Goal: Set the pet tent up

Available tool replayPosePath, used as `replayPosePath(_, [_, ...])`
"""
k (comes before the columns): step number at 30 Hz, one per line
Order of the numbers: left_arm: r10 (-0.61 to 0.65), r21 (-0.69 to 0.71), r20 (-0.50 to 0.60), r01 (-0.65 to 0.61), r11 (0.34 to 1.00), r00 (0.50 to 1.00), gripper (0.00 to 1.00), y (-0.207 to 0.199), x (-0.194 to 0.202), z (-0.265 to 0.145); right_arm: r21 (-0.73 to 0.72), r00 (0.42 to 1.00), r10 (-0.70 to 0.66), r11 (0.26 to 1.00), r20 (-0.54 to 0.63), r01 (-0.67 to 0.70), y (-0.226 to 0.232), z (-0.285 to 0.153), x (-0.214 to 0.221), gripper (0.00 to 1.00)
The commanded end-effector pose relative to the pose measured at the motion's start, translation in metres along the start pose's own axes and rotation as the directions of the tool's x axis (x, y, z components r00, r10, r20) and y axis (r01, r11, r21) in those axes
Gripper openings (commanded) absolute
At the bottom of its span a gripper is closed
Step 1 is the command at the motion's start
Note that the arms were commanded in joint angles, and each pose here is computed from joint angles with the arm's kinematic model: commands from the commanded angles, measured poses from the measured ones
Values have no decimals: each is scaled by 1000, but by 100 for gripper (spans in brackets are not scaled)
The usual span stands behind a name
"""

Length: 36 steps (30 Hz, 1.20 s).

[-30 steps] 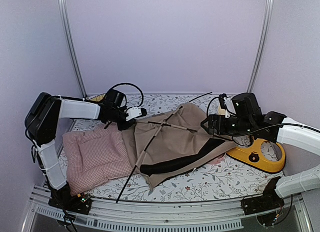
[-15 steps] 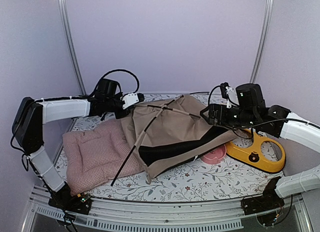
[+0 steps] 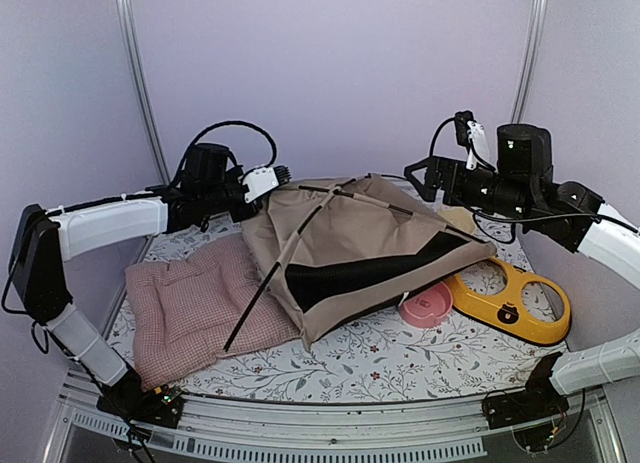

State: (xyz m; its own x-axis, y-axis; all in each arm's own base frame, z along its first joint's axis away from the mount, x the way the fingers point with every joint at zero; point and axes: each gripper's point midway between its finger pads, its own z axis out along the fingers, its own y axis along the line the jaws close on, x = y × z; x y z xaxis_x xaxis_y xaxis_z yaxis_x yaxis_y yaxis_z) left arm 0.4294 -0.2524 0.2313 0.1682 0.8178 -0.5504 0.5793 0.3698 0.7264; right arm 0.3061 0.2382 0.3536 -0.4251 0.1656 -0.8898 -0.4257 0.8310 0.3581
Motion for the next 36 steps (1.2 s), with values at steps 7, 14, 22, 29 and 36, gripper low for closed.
replayPosePath(7, [-52, -104, 114, 64, 993, 992, 0, 24, -38, -34, -1, 996, -27, 1000, 86, 27, 5, -21, -35, 99])
replayPosePath(14, [-93, -229, 163, 130, 965, 982, 0, 43, -60, -55, -34, 990, -55, 998, 132, 60, 15, -35, -53, 100])
replayPosePath(22, [-190, -388, 167, 242, 889, 967, 0, 81, -85, -65, -143, 953, -101, 979, 285, 147, 46, -73, -102, 99])
replayPosePath(29, [-196, -414, 250, 287, 864, 948, 0, 87, -116, -90, -148, 924, -135, 969, 358, 199, 55, -97, -128, 99])
replayPosePath(36, [-282, -422, 234, 359, 833, 930, 0, 89, -118, -98, -203, 893, -148, 946, 425, 254, 70, -126, -143, 99])
